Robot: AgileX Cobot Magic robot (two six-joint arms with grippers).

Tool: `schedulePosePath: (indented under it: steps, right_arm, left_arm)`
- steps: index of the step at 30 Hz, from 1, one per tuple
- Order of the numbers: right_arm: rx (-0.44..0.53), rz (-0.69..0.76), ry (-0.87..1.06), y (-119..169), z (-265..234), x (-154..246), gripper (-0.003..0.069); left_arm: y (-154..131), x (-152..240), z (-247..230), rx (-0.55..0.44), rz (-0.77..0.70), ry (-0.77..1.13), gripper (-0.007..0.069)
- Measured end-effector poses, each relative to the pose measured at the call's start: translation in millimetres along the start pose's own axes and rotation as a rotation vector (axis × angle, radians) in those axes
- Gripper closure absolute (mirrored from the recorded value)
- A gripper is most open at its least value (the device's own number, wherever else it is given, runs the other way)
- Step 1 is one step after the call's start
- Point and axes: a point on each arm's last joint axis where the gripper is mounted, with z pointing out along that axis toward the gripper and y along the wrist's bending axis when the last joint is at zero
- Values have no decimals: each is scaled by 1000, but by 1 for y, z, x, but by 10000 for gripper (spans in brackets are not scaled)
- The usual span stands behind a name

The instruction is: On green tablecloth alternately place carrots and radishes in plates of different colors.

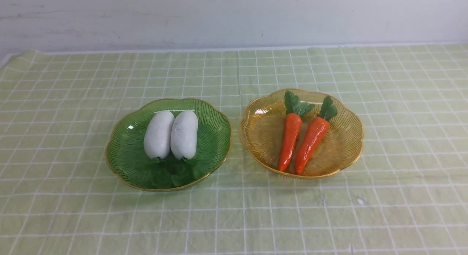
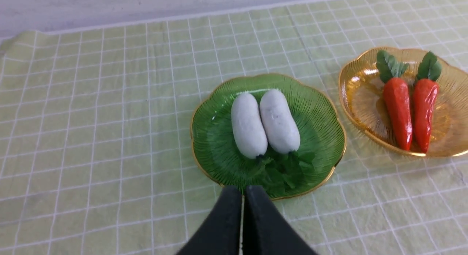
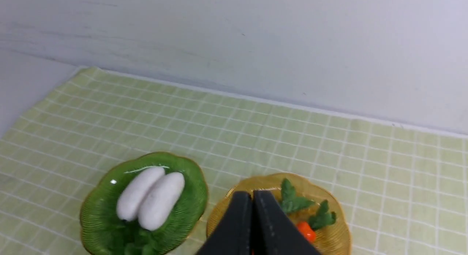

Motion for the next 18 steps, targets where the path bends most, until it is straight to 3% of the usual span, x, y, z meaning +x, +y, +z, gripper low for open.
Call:
schedulePosePath:
  steps: [1,5,6,8,9,10,13,18]
  right_arm:
    - [3,-4,-21,-1,-4,7,673]
    - [-8,-75,-301,-14,-46,97,673]
    - [41,-69,-342,-14,-41,102,673]
    - [-97,-46,-505,-16,-65,148,673]
    - [-51,-12,-554,-16,-65,161,673]
    - [-70,11,-601,-17,-69,175,673]
    - [-81,18,-662,-19,-73,208,673]
    - [-53,-8,-639,-22,-70,223,673]
  left_arm:
    - [0,0,0,0,0,-3,633]
    - [-1,-5,0,12,-9,-53,633]
    - [-1,-5,0,13,-10,-55,633]
    - [-1,-7,2,17,-13,-61,633]
    - [-1,-7,3,17,-13,-60,633]
    - [-1,-7,4,18,-14,-60,633]
    - [-1,-9,9,20,-16,-100,633]
    - [-3,4,23,42,-46,-169,633]
